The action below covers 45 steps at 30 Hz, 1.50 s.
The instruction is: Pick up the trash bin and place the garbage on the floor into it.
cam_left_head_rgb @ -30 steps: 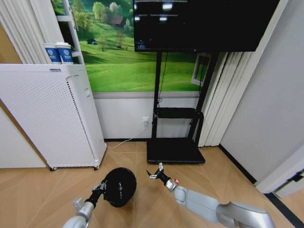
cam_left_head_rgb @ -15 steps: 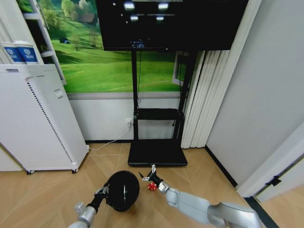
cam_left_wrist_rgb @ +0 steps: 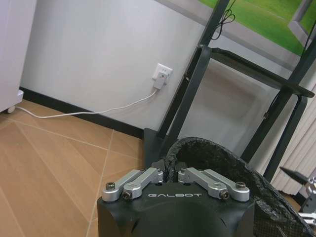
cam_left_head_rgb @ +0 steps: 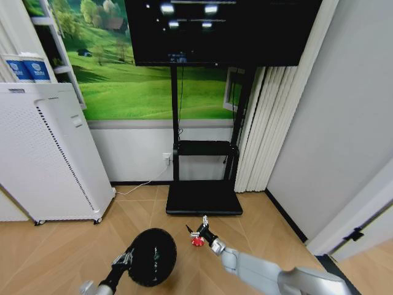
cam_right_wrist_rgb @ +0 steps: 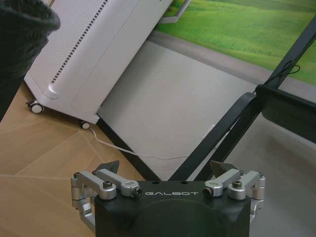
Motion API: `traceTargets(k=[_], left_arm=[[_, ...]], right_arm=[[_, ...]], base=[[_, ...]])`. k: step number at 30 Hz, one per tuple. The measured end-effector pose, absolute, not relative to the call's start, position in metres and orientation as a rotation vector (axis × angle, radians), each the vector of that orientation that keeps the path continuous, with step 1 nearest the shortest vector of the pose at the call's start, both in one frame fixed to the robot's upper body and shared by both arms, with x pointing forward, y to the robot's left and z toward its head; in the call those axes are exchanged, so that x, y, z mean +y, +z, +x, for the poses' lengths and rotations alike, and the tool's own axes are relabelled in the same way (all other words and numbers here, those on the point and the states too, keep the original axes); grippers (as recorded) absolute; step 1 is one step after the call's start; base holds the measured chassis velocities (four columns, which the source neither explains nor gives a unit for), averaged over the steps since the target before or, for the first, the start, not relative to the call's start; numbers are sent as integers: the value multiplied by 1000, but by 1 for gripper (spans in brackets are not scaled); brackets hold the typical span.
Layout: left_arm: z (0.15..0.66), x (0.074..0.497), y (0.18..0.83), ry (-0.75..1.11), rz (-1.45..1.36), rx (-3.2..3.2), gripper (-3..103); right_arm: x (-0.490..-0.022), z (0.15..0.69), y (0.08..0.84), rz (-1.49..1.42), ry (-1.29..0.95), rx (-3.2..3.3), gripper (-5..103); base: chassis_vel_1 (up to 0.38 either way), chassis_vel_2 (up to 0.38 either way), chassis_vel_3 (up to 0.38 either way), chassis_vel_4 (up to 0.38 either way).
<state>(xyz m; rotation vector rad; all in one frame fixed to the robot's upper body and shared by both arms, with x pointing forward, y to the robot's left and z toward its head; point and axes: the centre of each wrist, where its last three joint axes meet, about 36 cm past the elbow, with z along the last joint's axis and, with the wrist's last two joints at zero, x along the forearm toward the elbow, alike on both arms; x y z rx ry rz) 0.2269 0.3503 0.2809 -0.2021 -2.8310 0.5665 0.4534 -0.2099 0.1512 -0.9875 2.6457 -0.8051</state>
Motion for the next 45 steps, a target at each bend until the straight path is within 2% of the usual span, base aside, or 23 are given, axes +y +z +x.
traceTargets(k=[8, 14, 29, 45], left_arm=[[193, 344, 274, 618, -141, -2832, 7], [159, 344, 254, 655, -73, -2806, 7], [145, 344, 248, 653, -90, -2811, 7], [147, 341, 247, 651, -114, -2808, 7]], right_arm=[[-209, 431, 130, -1041, -863, 2662, 100], [-195, 447, 123, -1167, -926, 2602, 100], [-143, 435, 126, -959, -775, 2953, 100], [-153, 434, 122, -1007, -785, 2911, 100]], base=[[0, 0, 0, 0], [0, 0, 0, 0], [0, 0, 0, 0], [-12, 9, 13, -9]])
